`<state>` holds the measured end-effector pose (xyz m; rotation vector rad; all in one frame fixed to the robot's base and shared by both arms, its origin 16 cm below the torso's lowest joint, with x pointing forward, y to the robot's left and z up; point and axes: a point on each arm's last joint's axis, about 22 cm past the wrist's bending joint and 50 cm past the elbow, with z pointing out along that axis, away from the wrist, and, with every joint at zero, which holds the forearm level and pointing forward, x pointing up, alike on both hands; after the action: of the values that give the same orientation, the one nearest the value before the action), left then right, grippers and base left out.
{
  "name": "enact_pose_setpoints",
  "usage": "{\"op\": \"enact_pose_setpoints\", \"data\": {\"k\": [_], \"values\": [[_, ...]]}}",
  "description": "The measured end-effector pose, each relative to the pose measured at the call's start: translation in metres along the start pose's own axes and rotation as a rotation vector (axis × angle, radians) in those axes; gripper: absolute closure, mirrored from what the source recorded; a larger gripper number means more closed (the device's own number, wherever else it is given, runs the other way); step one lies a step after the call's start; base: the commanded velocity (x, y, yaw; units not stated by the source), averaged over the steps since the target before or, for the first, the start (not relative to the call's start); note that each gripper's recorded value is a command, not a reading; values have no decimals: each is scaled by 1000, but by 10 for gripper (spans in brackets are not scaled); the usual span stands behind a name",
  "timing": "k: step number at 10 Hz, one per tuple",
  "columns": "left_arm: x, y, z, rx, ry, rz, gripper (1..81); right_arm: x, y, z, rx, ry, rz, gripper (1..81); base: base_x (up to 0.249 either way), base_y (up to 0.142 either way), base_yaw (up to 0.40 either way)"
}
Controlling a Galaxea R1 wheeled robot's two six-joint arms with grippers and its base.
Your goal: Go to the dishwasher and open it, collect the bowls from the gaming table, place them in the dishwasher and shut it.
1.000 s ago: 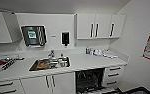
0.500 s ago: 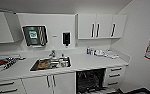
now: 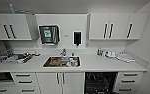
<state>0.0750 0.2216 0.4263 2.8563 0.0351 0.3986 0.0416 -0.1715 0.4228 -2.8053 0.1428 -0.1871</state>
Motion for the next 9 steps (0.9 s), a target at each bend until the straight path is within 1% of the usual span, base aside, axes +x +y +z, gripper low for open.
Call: {"op": "enact_pose_setpoints", "data": {"k": [2, 8, 9], "values": [[0, 3, 1, -4, 1, 0, 10, 0, -2, 0, 3, 2, 0, 10, 0, 0, 355], [4, 1, 1, 0, 6, -4, 10, -2, -2, 0, 2, -3, 1, 10, 0, 0, 360], [1, 0, 0, 1, 0, -5, 10, 1, -2, 0, 3, 4, 1, 10, 0, 0, 369]]}}
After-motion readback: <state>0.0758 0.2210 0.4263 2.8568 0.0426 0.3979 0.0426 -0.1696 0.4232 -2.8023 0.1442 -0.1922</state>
